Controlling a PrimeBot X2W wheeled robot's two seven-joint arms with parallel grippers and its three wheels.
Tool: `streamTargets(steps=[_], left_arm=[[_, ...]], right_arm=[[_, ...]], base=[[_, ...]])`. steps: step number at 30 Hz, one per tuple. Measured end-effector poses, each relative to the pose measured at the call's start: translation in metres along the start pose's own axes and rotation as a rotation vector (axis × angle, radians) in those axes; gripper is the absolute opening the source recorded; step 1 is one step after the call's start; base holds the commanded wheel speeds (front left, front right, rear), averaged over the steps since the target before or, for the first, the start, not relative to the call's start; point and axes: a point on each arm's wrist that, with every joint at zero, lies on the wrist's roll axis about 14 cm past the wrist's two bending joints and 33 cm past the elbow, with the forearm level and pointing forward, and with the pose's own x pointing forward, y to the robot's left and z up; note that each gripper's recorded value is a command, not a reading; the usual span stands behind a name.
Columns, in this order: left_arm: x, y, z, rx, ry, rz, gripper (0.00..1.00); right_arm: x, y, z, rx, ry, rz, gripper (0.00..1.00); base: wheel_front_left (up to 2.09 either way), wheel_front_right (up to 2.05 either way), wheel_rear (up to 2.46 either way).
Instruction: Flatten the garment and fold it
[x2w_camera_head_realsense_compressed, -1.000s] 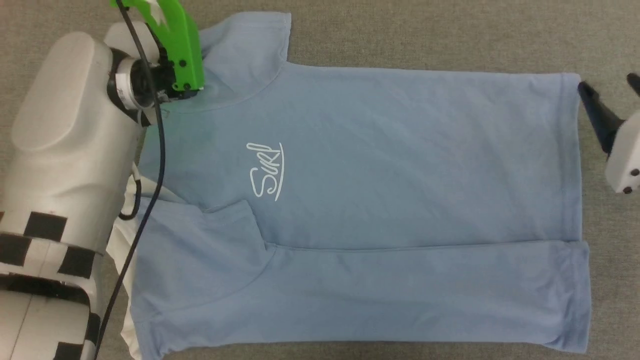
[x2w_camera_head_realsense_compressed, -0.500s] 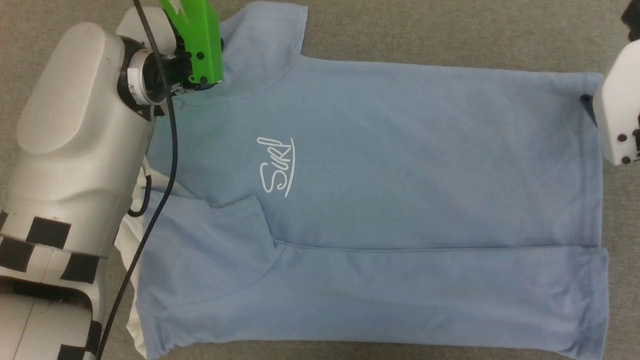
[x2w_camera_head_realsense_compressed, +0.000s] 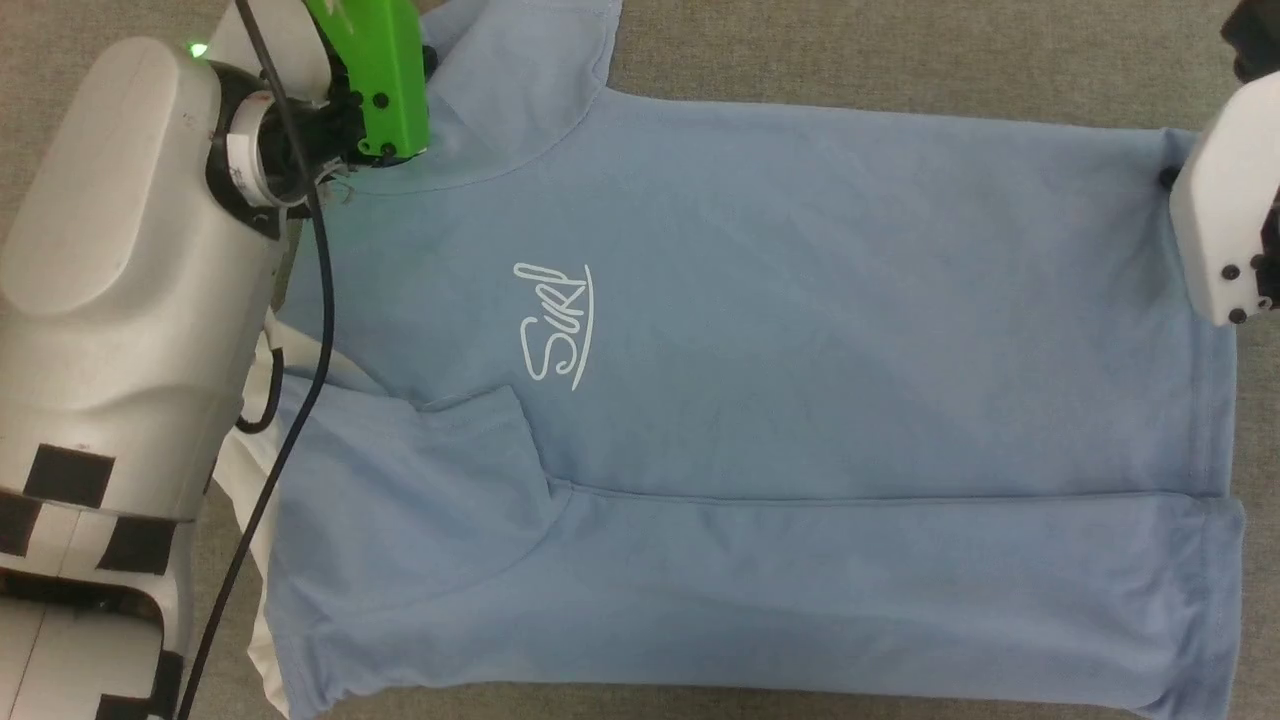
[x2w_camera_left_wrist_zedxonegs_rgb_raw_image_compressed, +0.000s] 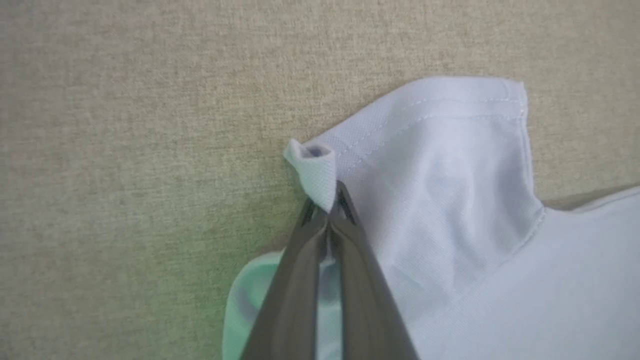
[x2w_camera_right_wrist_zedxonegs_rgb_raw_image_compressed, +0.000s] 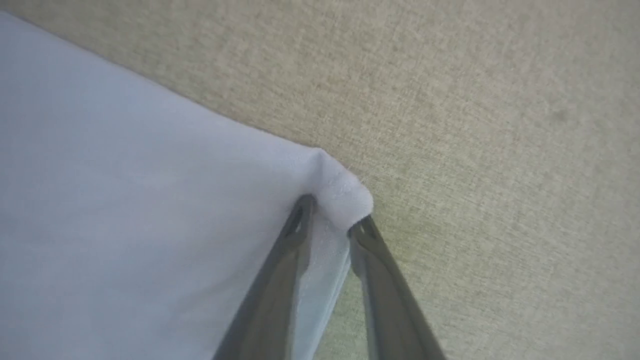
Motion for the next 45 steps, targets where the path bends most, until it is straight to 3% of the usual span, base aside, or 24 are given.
streamTargets(steps=[14, 20, 28, 36, 45], left_arm=[[-0.057, -0.018, 0.041, -0.056, -0.256, -0.126, 0.0], [-0.102, -0.024, 0.042, -0.058, -0.354, -0.158, 0.0], [-0.155, -0.029, 0.01, -0.081, -0.414, -0.167, 0.0], [-0.198, -0.024, -0.03, -0.19, -0.484, -0.173, 0.0], [-0.203, -0.015, -0.097, -0.352, -0.438, -0.156, 0.0]], right_arm=[[-0.041, -0.009, 0.034, 0.095, -0.243, 0.006, 0.0], [-0.066, -0.01, 0.023, 0.133, -0.3, 0.0, 0.0], [-0.093, -0.01, -0.019, 0.194, -0.305, -0.012, 0.0], [-0.112, 0.002, -0.053, 0.252, -0.318, 0.003, 0.0], [-0.114, 0.017, -0.088, 0.282, -0.279, 0.025, 0.0]], base=[[0.0, 0.0, 0.0], [0.0, 0.0, 0.0], [0.0, 0.0, 0.0], [0.0, 0.0, 0.0], [0.0, 0.0, 0.0]])
